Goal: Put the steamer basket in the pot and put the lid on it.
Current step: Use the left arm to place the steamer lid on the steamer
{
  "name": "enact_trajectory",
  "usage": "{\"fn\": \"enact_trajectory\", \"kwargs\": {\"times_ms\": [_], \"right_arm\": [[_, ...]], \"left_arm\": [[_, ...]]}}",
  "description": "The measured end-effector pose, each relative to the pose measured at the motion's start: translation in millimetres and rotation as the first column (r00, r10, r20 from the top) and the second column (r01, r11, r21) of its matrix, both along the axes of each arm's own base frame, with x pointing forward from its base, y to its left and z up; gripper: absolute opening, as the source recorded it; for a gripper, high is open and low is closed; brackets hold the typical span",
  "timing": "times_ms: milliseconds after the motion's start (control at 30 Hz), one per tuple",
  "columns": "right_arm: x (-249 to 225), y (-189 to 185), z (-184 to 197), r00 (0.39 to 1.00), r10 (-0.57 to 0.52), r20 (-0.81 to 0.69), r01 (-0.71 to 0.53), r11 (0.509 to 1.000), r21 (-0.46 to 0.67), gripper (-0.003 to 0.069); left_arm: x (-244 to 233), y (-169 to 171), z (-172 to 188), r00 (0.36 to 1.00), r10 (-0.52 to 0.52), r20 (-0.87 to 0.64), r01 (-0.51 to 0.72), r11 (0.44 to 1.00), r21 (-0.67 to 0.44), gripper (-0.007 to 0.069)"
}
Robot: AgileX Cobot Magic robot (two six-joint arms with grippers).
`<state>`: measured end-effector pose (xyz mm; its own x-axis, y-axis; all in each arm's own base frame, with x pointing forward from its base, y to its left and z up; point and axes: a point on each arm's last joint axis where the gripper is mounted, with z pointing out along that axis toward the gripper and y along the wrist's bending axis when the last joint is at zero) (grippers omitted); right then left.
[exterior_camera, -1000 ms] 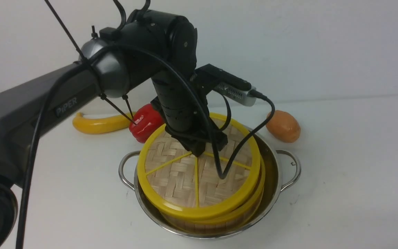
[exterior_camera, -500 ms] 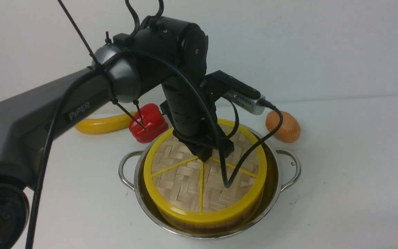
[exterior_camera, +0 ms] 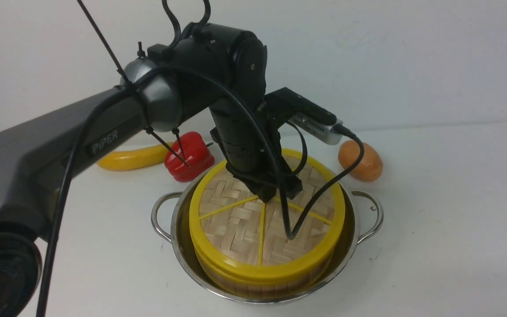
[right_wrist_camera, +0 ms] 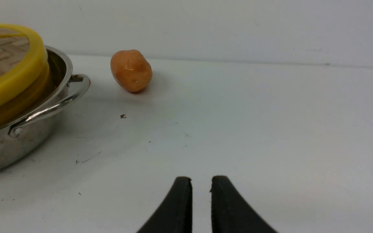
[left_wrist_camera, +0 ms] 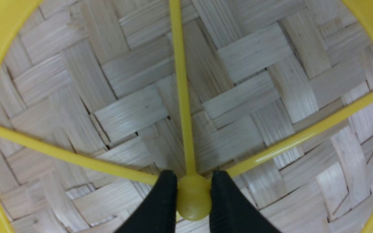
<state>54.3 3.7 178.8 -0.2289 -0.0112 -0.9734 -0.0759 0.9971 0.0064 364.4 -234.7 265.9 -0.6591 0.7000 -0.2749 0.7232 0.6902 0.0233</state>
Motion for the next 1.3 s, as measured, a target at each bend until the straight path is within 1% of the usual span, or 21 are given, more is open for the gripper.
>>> {"fn": "enact_trajectory", "kwargs": {"times_ms": [267, 467, 633, 1067, 1167, 1300], "right_arm": [[0.0, 0.0, 0.0, 1.000, 0.000, 0.000, 0.000, 1.000, 0.000, 0.0083], [0.0, 0.0, 0.0, 1.000, 0.000, 0.000, 0.000, 1.000, 0.000, 0.0083], [0.0, 0.0, 0.0, 1.000, 0.000, 0.000, 0.000, 1.000, 0.000, 0.0083], [0.0, 0.0, 0.0, 1.000, 0.000, 0.000, 0.000, 1.000, 0.000, 0.0083], [0.0, 0.0, 0.0, 1.000, 0.000, 0.000, 0.000, 1.000, 0.000, 0.0083], [0.0, 0.0, 0.0, 1.000, 0.000, 0.000, 0.000, 1.000, 0.000, 0.0083]], "left_arm": [[0.3, -0.2, 0.1, 1.000, -0.004, 0.004, 0.004, 1.000, -0.001, 0.0115], [-2.6, 3.2, -1.1, 1.000, -0.006, -0.028, 0.007, 0.999, 0.037, 0.0126], [-1.7, 4.8, -1.1, 1.000, -0.008, -0.018, 0.009, 0.998, 0.056, 0.0137], [1.5, 1.9, 0.0, 1.000, -0.011, 0.019, 0.010, 1.000, 0.024, 0.0148], [1.7, 1.5, 0.1, 0.999, -0.026, 0.023, 0.026, 0.999, 0.023, 0.0171], [1.2, 1.6, 0.0, 0.999, -0.032, 0.019, 0.032, 0.999, 0.025, 0.0220]]}}
